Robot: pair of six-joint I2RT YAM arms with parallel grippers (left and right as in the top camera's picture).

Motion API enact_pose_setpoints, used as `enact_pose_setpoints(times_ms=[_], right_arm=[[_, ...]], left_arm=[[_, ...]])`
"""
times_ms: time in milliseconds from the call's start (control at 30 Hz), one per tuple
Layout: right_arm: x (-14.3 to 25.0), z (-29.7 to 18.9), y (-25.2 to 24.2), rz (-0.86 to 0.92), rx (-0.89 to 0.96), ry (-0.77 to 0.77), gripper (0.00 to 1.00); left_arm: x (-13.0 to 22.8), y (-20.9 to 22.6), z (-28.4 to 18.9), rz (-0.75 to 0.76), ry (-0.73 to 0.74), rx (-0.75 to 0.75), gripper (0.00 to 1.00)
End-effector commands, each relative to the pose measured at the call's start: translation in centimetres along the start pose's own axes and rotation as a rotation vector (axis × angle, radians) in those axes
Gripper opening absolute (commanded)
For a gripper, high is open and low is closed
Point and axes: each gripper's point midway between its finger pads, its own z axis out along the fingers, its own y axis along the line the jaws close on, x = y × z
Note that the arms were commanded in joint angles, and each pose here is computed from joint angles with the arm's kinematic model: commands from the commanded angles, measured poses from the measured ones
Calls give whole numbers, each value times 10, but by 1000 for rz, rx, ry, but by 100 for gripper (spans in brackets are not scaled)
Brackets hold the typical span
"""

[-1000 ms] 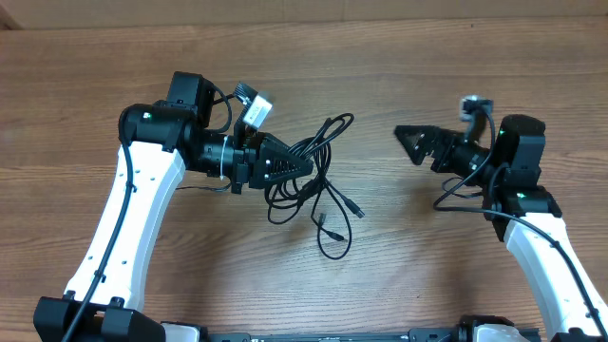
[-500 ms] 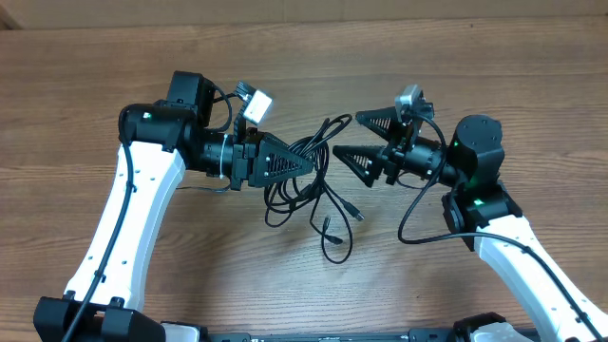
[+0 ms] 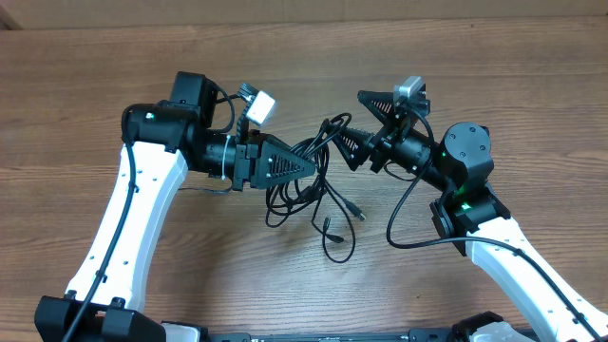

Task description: Untangle cables

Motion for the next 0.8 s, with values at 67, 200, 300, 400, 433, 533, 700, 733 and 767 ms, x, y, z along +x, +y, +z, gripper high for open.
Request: enact_pose_setpoints(times_ms=[67, 200, 300, 400, 433, 533, 700, 733, 767], right_arm=[[-16, -1, 9, 42, -16, -54, 100], [-9, 1, 19, 48, -58, -24, 100], [0, 1, 18, 72, -59, 17, 98], [7, 1, 15, 91, -47, 43, 98], [9, 1, 14, 95, -44, 49, 98], [11, 1, 17, 108, -58, 61, 98], [15, -1, 32, 134, -143, 92, 98], [15, -1, 33, 134, -146, 93, 98], [15, -1, 33, 135, -146, 93, 98]], left_arm=[[-2, -13, 9, 9, 5, 59, 4], [-2, -13, 9, 14, 5, 60, 4], [-4, -12, 7, 30, 1, 56, 4], [-5, -11, 6, 43, -4, 53, 4], [-6, -11, 5, 47, -6, 51, 4], [-7, -10, 4, 59, -9, 49, 4], [-8, -9, 5, 82, -7, 50, 4], [-8, -10, 6, 85, -4, 53, 4], [-7, -10, 7, 85, -2, 55, 5]])
